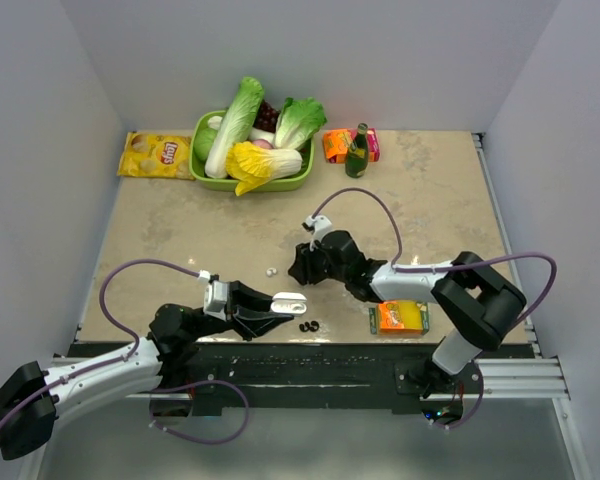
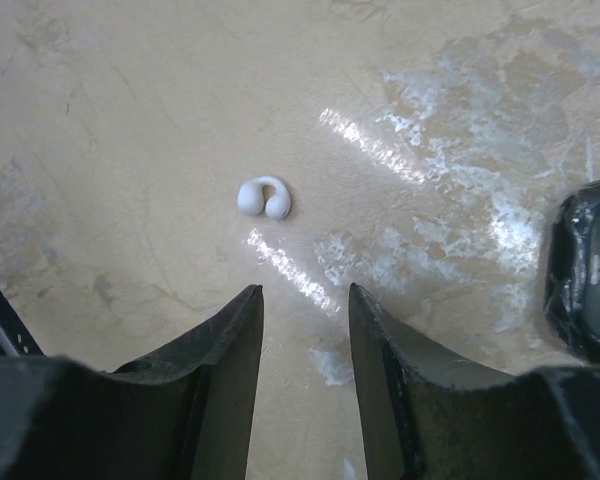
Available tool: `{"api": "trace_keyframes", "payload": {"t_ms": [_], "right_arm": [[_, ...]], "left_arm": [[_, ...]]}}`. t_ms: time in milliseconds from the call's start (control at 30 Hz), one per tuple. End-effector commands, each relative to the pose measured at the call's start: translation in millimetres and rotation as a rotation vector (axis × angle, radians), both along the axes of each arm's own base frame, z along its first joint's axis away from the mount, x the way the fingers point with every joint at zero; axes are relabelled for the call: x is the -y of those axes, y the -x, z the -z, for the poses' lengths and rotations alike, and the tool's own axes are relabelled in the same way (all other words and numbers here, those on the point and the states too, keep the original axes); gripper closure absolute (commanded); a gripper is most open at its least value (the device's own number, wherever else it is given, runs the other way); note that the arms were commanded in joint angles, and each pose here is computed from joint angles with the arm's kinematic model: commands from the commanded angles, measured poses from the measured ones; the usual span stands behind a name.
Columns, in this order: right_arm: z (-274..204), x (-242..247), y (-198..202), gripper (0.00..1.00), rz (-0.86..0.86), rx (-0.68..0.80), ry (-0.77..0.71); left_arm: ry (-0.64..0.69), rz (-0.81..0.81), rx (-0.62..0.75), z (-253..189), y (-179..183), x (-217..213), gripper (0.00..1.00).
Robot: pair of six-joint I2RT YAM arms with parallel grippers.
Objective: Insert the wireless bluetooth earbuds into the charging case
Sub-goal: Pick up the earbud from the center of the board.
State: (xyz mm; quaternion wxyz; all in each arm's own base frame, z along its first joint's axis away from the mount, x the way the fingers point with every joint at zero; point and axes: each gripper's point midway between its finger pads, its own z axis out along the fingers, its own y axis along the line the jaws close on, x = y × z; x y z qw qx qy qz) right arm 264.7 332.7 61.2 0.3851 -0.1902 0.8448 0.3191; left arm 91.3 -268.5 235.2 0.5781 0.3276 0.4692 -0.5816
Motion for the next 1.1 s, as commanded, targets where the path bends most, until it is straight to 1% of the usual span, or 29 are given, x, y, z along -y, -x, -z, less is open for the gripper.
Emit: {"api": "trace_keyframes", "payload": {"t_ms": [0, 133, 367, 433, 633, 700, 900, 1067], "right_arm": [[-6.7, -25.4, 17.6, 0.59, -0.118, 0.011, 0.002], [2.4, -37.0, 21.0, 0.6, -0.131, -0.001, 0.007], [-5.3, -50.2, 7.3, 0.61, -0.121, 0.021, 0.001], [-13.3, -61.9, 7.6, 0.61, -0.153, 0.017, -0.038], [-8.6, -92.5, 14.2, 0.62, -0.242, -0.035, -0.101], [0.4, -97.0, 13.4, 0.62, -0.242, -0.059, -0.103], [5.7, -110.2, 2.9, 0.63, -0.214, -0.076, -0.127], [12.9, -102.5, -1.9, 0.63, -0.169, -0.072, -0.094]], "left_arm": [[-0.044, -0.013, -0.015, 36.6, 2.9, -6.2, 1.0], [-0.039, -0.01, -0.015, 34.8, 3.5, -6.4, 1.0], [-0.035, -0.02, -0.021, 34.6, 3.0, -8.7, 1.0], [-0.035, -0.02, -0.021, 34.6, 3.0, -8.8, 1.0], [-0.029, -0.015, -0.018, 32.5, 4.1, -8.8, 1.0], [-0.028, -0.015, -0.017, 31.8, 4.0, -8.7, 1.0], [-0.029, -0.014, -0.016, 30.7, 4.1, -8.5, 1.0], [-0.035, -0.015, -0.017, 31.2, 4.2, -8.6, 1.0]]}}
